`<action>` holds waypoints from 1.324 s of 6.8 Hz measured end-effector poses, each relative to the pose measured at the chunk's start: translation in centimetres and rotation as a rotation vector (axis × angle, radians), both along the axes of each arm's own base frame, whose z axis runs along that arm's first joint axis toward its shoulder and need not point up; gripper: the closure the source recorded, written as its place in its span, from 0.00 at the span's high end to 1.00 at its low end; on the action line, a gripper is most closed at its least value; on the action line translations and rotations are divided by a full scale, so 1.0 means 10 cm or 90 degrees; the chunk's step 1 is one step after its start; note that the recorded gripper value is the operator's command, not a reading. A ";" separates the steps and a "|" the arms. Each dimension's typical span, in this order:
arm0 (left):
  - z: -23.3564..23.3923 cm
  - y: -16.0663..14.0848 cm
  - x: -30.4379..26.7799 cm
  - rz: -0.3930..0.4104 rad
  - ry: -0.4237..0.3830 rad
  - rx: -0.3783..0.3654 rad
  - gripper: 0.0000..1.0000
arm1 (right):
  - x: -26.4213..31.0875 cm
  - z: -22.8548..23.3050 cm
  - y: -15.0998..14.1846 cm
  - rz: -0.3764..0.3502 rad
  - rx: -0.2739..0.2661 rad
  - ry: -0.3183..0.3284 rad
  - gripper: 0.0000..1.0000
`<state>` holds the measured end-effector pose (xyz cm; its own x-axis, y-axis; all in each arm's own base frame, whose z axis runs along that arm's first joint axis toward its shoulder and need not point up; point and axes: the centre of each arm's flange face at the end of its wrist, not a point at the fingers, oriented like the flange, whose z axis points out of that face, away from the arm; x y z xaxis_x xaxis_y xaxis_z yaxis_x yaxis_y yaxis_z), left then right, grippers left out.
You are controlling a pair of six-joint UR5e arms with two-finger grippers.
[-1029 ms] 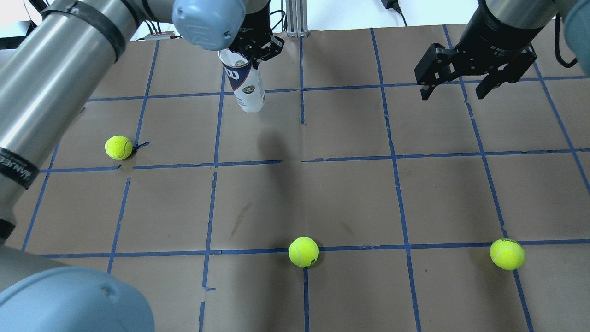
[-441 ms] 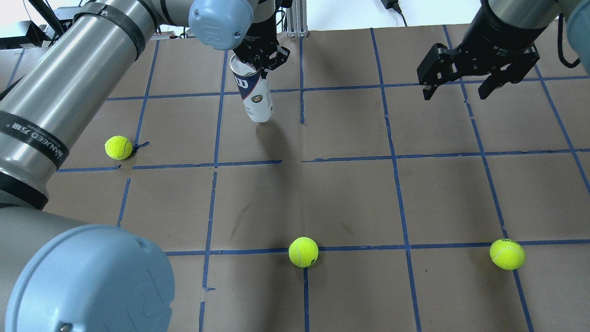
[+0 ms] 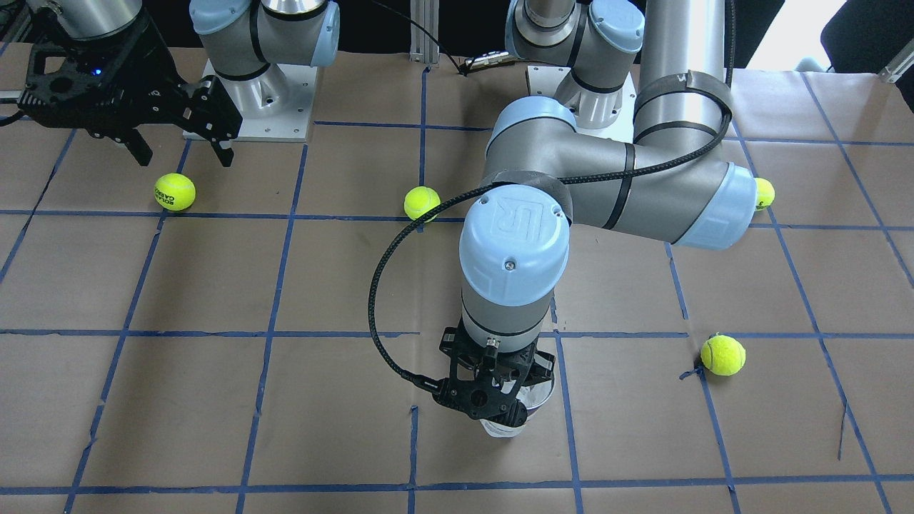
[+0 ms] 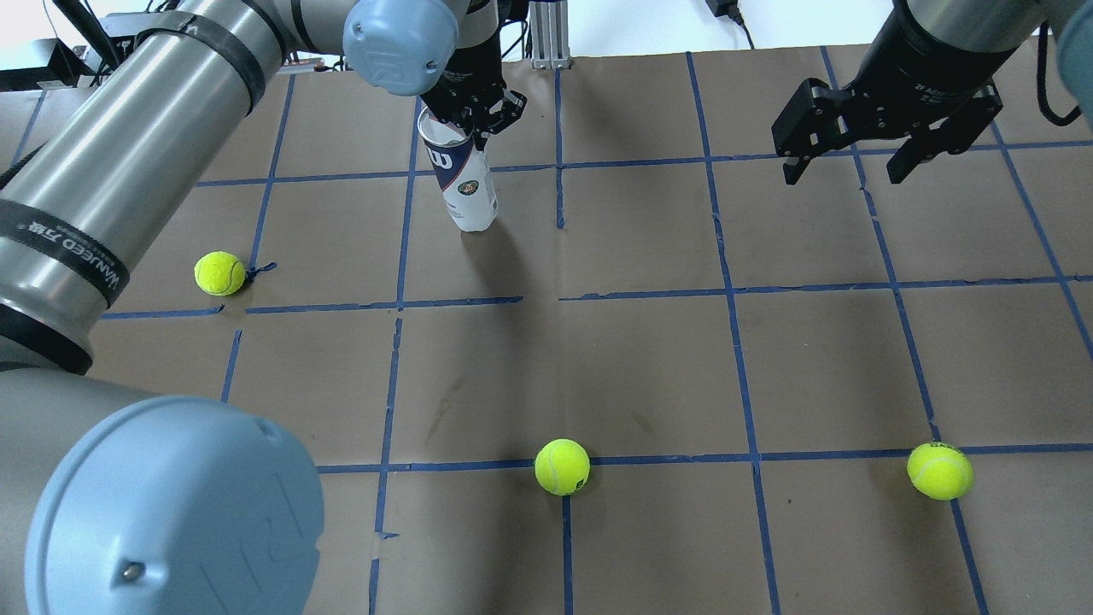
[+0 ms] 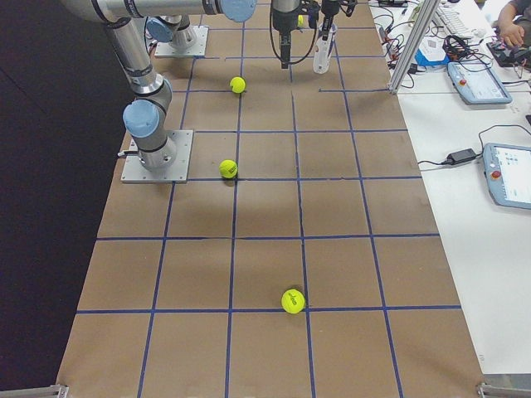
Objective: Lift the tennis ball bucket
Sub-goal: 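Open the left gripper and raise it away from the standing can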
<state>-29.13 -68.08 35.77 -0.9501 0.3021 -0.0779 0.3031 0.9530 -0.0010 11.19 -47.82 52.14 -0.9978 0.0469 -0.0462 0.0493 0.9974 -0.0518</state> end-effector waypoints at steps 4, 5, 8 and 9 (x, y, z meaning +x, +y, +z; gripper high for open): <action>0.41 0.12 0.07 0.005 0.009 -0.028 0.94 | 0.01 -0.01 0.01 -0.030 0.004 -0.003 1.00; 0.75 0.30 0.18 0.008 0.011 -0.040 0.94 | 0.01 -0.02 0.01 -0.029 0.005 -0.003 1.00; 1.42 1.09 0.92 0.073 0.016 -0.048 0.95 | 0.01 -0.03 0.00 -0.027 0.007 -0.002 1.00; 1.41 1.36 1.26 0.109 0.027 -0.036 0.97 | 0.01 -0.04 0.00 -0.026 0.007 -0.002 1.00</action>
<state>-16.49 -54.47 49.92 -0.9901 0.1314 -0.0495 0.1345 0.9887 -0.0657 11.27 -47.81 51.78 -0.9949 0.0888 -0.0488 0.0908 0.9951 -0.0400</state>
